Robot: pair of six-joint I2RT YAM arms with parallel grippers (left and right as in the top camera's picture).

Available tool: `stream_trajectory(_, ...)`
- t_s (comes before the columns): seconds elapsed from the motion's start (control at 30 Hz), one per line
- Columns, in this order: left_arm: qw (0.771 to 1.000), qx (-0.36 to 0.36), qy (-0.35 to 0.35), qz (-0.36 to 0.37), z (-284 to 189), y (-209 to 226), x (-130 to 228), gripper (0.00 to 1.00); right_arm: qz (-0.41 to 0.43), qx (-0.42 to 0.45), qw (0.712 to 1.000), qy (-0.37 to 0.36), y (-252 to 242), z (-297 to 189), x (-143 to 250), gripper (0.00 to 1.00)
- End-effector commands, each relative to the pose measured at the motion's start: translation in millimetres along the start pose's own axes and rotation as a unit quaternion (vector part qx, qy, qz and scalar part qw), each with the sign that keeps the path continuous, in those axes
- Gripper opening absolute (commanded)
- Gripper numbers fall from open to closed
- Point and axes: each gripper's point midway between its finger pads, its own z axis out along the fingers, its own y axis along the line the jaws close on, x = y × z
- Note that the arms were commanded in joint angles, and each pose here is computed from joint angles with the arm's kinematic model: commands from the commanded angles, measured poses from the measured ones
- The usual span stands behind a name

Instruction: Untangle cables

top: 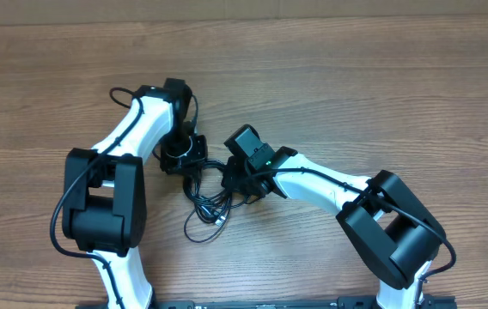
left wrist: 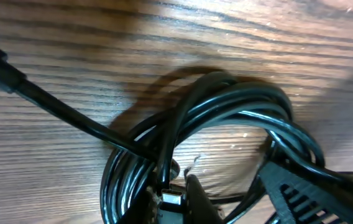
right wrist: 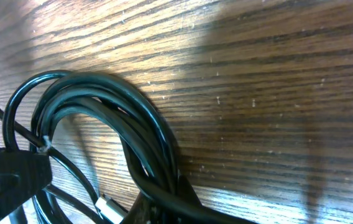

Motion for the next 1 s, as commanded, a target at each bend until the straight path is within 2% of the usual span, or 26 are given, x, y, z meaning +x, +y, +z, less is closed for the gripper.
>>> stream_trajectory(0.0, 1.000, -0.024, 0.000, 0.010, 3.3, -2.1, 0.1, 0.04, 0.002, 0.000, 1.000, -0.011, 2.0, 1.5, -7.5, 0.04)
stream_trajectory(0.2, 0.999, -0.031, 0.003, 0.037, 7.2, -14.6, 6.3, 0.04, 0.001, 0.000, 1.000, -0.011, 2.0, 1.5, -7.5, 0.04)
stream_trajectory(0.27, 0.998, -0.032, 0.004, 0.050, 7.9, -16.8, 7.5, 0.08, 0.001, 0.000, 1.000, -0.011, 2.0, 1.5, -7.5, 0.04)
stream_trajectory(0.3, 0.998, -0.033, 0.003, 0.052, 8.0, -16.9, 7.3, 0.11, 0.001, 0.000, 1.000, -0.011, 2.0, 1.5, -7.5, 0.04)
stream_trajectory(0.4, 0.998, -0.037, -0.002, 0.048, 5.9, -14.0, 4.0, 0.28, 0.001, 0.000, 1.000, -0.011, 2.0, 1.5, -7.5, 0.04)
stream_trajectory(0.5, 0.999, -0.035, -0.002, 0.037, -5.5, -10.0, 0.9, 0.39, 0.001, 0.000, 1.000, -0.011, 2.0, 1.5, -7.5, 0.04)
stream_trajectory(0.6, 0.999, -0.032, -0.006, 0.033, -20.3, -9.6, -3.1, 0.39, 0.001, 0.000, 1.000, -0.011, 2.0, 1.5, -7.5, 0.04)
stream_trajectory(0.67, 0.999, -0.029, -0.015, 0.036, -32.1, -13.6, -7.7, 0.30, 0.001, 0.000, 1.000, -0.011, 2.0, 1.5, -7.5, 0.04)
stream_trajectory(0.7, 0.999, -0.028, -0.020, 0.036, -34.0, -14.9, -10.0, 0.29, 0.001, 0.000, 1.000, -0.011, 2.0, 1.5, -7.5, 0.04)
stream_trajectory(0.87, 0.997, -0.043, -0.040, 0.040, -33.6, -11.4, -19.1, 0.33, 0.002, 0.002, 1.000, -0.010, 1.2, 1.6, -7.0, 0.04)
stream_trajectory(0.97, 0.996, -0.062, -0.049, 0.040, -31.7, -4.5, -23.2, 0.30, 0.002, 0.003, 1.000, -0.010, 0.5, 1.6, -6.7, 0.04)
